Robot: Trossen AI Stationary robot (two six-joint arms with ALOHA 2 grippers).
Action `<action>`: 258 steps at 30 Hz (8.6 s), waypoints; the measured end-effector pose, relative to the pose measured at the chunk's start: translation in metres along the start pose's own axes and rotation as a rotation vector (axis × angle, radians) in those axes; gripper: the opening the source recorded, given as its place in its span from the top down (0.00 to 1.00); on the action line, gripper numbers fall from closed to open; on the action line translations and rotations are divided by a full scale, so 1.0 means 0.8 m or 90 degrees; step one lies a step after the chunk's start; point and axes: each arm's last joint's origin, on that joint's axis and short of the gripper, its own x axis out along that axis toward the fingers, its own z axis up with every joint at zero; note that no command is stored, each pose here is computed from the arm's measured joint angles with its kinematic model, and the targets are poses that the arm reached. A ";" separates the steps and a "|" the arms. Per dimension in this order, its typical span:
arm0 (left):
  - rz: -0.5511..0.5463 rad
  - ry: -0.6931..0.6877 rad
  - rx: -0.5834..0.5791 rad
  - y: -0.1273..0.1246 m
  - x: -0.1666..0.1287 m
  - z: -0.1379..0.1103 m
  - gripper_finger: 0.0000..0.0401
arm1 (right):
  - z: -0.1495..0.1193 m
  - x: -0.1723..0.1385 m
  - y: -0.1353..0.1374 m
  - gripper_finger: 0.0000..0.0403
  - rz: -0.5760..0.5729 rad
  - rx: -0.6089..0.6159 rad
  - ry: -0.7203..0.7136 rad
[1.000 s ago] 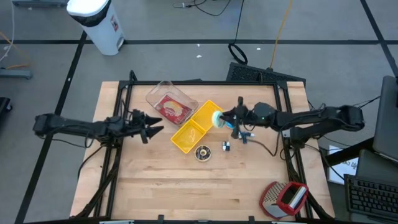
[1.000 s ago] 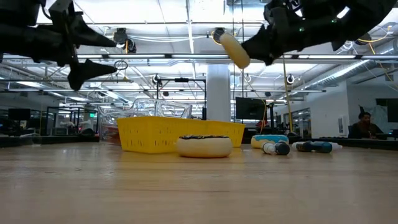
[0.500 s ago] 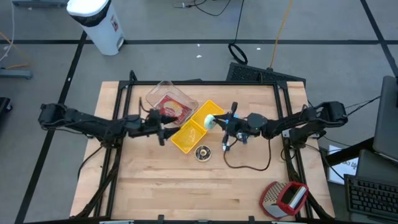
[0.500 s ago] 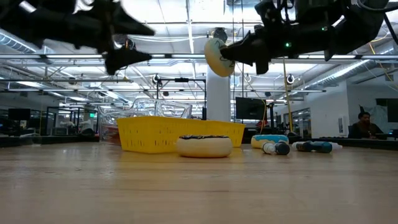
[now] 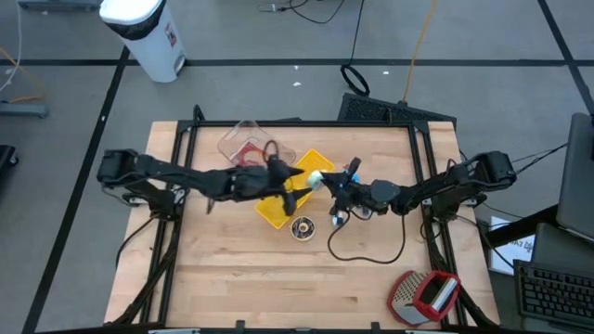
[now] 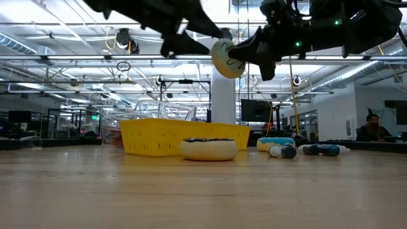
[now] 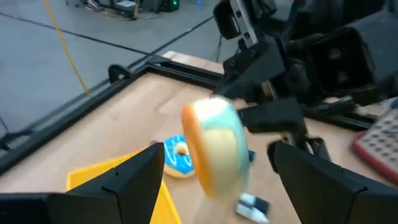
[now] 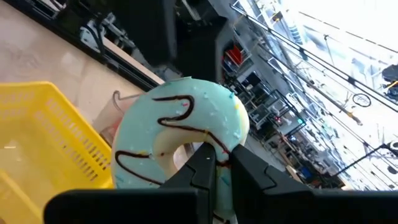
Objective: Pick & Place Food Item
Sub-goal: Put the light blue donut into the top yellow bin, then put the blue donut into the top yellow bin
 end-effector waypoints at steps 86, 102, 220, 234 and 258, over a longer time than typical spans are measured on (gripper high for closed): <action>-0.076 0.193 0.108 0.154 0.103 -0.055 0.95 | -0.016 -0.009 -0.065 0.56 0.052 0.347 0.048; -0.027 0.188 0.155 0.144 0.112 -0.065 0.96 | -0.016 -0.009 -0.065 0.56 0.052 0.349 0.048; 0.020 -0.033 0.022 0.137 -0.112 -0.076 0.42 | -0.134 0.005 -0.002 0.90 0.237 0.408 0.621; 0.020 -0.034 0.022 0.137 -0.112 -0.076 0.42 | -0.094 -0.002 -0.047 0.95 0.179 0.408 0.483; 0.018 -0.034 0.007 0.136 -0.112 -0.076 0.42 | -0.062 0.087 -0.052 0.97 0.257 0.316 0.292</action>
